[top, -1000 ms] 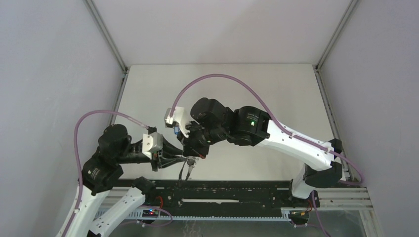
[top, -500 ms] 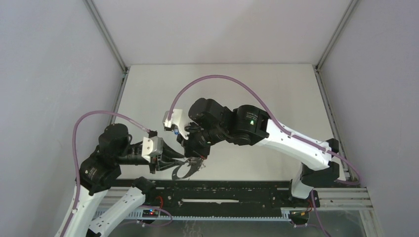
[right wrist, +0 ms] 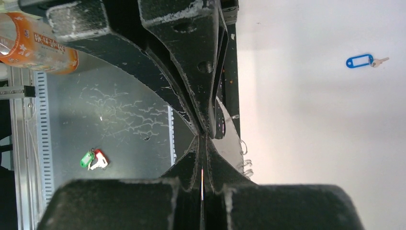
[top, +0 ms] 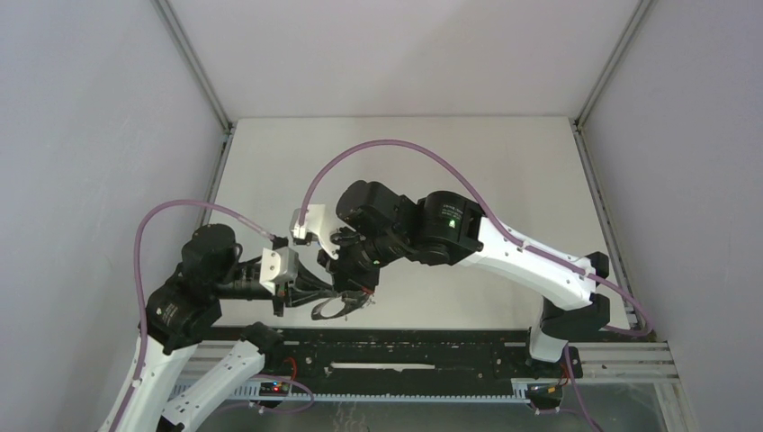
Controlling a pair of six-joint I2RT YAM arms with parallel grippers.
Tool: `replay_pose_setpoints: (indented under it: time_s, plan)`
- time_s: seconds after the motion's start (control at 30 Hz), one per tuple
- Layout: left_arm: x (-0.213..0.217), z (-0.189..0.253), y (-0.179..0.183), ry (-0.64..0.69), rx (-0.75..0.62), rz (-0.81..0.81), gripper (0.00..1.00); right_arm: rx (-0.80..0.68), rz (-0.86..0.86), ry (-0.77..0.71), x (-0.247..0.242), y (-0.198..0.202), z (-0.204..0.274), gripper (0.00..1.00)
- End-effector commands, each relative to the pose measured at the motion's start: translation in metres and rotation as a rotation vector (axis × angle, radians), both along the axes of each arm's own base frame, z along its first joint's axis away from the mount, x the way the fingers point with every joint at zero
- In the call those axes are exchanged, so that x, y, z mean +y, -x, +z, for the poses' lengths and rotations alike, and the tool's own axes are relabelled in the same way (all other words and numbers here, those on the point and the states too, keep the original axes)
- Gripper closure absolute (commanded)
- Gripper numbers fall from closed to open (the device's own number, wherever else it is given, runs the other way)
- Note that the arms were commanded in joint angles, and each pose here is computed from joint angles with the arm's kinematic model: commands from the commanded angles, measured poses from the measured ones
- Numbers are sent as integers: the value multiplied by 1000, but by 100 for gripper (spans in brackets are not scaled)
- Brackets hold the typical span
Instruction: Put the keys on the keyring
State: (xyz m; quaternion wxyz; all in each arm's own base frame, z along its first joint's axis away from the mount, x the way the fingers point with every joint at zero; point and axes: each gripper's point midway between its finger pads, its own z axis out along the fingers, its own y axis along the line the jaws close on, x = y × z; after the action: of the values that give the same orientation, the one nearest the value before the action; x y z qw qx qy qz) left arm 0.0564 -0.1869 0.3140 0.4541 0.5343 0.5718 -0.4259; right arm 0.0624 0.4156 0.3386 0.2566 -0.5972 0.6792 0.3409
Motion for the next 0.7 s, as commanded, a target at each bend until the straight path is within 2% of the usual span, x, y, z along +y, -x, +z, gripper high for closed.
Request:
replay_pose_setpoints:
  time_s: [0.0, 0.17, 0.4, 0.5, 0.67]
  plan:
    - [-2, 14, 8, 37, -7, -41, 96, -24, 42, -100, 12, 5, 25, 100]
    - [-4, 15, 11, 41, 39, -50, 100, -16, 58, -106, 13, 8, 24, 100]
    - [-3, 30, 21, 74, 40, -78, 100, -11, 60, -103, 12, 8, 21, 100]
    - [-5, 32, 14, 82, 66, -39, 100, 8, 38, -143, 16, 5, 26, 99]
    - [-4, 32, -17, 128, 76, 157, 100, 62, -67, -303, 7, -10, 52, 67]
